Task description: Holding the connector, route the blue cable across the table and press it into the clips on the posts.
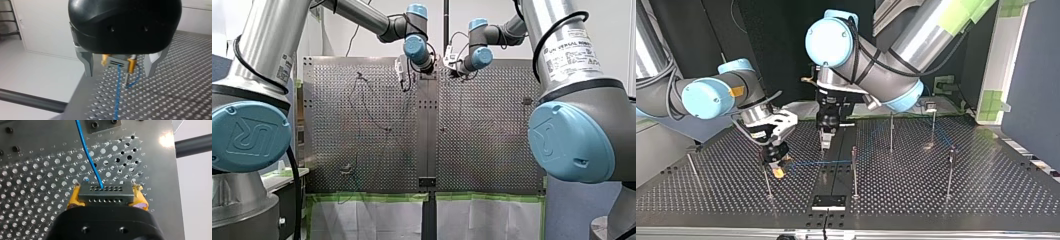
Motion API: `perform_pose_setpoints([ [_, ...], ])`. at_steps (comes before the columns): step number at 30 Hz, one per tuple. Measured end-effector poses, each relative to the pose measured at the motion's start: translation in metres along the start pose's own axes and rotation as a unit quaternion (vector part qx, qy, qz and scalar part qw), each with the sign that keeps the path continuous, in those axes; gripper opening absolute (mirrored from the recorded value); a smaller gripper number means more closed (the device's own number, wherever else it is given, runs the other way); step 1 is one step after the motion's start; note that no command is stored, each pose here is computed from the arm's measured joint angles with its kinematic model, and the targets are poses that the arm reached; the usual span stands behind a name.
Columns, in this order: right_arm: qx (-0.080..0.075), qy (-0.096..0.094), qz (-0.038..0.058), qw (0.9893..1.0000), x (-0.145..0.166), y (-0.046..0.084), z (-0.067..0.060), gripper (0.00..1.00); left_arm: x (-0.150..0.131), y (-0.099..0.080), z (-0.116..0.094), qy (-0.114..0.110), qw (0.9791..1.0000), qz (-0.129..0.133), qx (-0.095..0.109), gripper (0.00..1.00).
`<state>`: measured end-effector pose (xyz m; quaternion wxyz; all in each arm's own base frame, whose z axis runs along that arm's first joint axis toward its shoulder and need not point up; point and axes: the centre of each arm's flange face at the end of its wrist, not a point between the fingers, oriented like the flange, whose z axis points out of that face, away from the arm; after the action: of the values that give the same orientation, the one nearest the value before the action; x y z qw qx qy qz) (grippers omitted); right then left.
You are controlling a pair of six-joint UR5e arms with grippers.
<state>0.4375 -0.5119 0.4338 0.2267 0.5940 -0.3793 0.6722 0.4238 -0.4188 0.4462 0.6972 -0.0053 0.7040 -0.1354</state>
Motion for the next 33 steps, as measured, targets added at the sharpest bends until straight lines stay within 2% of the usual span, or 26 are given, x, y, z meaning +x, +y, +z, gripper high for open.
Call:
perform_pose_setpoints([
  [5, 0.000, 0.000, -0.0001, 1.0000, 0.000, 0.000, 0.000, 0.00, -0.010, -0.004, 0.004, -0.014, 0.9999, -0.004, -0.001, 1.00],
  [19, 0.000, 0.001, -0.0002, 1.0000, 0.000, 0.000, 0.000, 0.00, 0.014, -0.002, 0.040, -0.006, 0.9999, 0.001, -0.010, 1.00],
  [27, 0.000, 0.001, -0.0001, 1.0000, 0.000, 0.000, 0.000, 0.00, -0.007, -0.002, 0.055, -0.024, 0.9996, -0.006, -0.015, 1.00],
  [33, 0.000, 0.001, -0.0001, 1.0000, 0.000, 0.000, 0.000, 0.00, -0.006, -0.003, 0.062, -0.020, 0.9997, 0.000, -0.017, 1.00],
])
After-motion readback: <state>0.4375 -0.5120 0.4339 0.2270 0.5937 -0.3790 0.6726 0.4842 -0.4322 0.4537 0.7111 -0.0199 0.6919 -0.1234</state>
